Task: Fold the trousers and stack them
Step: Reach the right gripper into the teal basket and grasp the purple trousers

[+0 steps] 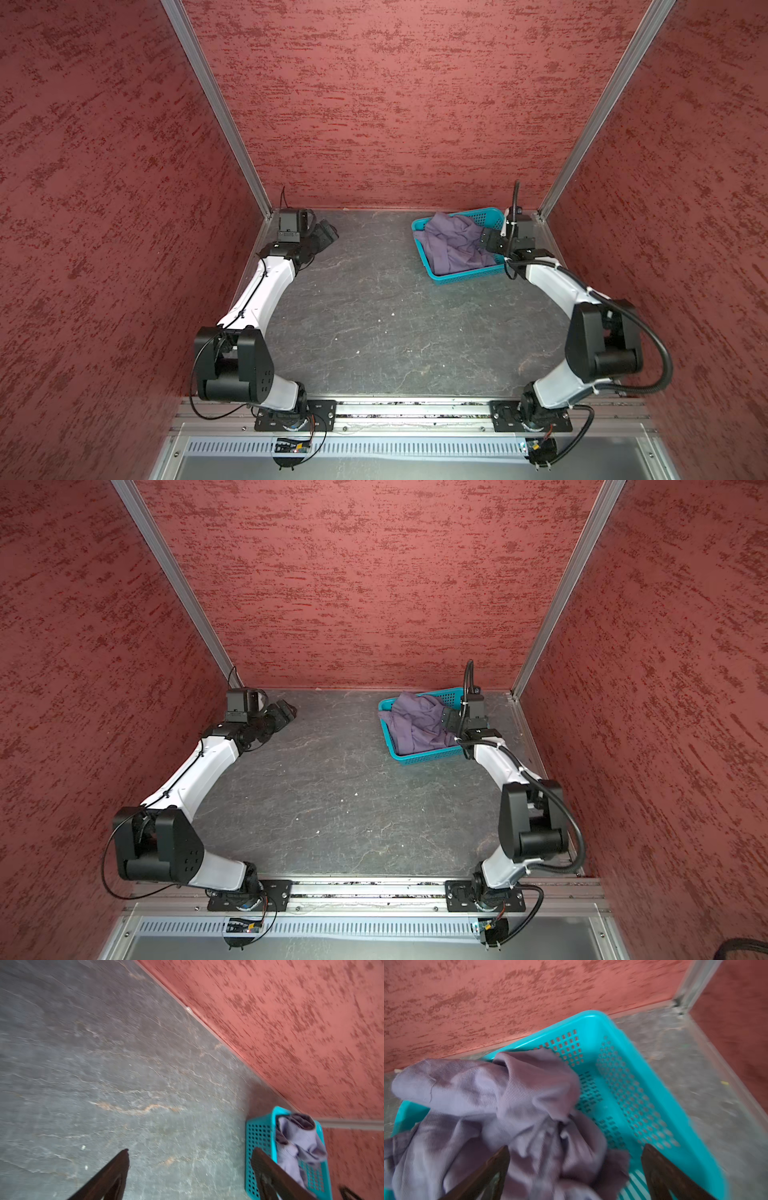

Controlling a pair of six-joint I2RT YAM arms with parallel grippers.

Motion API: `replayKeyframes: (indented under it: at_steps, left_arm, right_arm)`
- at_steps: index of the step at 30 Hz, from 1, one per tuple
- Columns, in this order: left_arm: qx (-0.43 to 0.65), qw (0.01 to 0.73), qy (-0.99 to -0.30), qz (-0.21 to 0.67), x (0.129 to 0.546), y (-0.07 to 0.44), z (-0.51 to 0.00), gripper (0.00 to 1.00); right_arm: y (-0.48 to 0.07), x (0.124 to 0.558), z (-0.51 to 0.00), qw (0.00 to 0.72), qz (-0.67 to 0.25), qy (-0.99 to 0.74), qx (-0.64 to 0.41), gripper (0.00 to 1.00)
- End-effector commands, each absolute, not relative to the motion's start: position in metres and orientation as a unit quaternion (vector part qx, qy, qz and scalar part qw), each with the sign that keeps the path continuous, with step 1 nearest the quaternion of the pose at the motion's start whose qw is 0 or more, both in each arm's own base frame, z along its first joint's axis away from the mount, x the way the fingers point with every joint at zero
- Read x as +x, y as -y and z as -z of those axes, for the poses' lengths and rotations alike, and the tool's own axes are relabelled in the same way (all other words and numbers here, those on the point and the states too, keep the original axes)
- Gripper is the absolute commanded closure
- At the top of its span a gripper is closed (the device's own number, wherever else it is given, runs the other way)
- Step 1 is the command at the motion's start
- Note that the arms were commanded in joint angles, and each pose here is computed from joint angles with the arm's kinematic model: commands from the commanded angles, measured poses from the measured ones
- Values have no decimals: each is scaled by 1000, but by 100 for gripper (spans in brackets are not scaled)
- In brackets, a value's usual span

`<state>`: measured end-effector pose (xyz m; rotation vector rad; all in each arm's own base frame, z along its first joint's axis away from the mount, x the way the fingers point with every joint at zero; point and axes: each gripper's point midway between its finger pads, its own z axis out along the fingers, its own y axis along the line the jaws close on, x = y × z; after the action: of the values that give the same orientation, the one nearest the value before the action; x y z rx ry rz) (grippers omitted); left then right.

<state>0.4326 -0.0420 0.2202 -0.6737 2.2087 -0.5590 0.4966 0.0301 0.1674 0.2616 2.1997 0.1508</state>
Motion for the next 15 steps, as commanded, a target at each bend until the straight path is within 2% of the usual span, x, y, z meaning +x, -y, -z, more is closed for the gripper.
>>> replayKeyframes:
  at_steps: [1, 7, 10, 11, 12, 15]
  left_arm:
    - [-246, 377, -855, 257, 432, 54, -240, 11]
    - [-233, 386, -855, 257, 435, 65, -250, 13]
    - [-217, 384, -860, 257, 441, 77, -254, 13]
    - [-211, 383, -862, 257, 442, 81, -255, 13]
    - [-205, 383, -863, 257, 444, 86, -257, 18]
    - [-180, 391, -864, 261, 447, 104, -267, 36]
  right_arm:
    - [-65, 516, -139, 384, -137, -910, 78, 1]
    - [-116, 539, -71, 297, -201, -932, 48, 6]
    - [-134, 545, -49, 272, -236, -932, 44, 16]
    - [-137, 547, -45, 267, -247, -930, 46, 22]
    - [-141, 549, -42, 263, -257, -929, 47, 32]
    - [-140, 557, -53, 280, -259, -923, 52, 79]
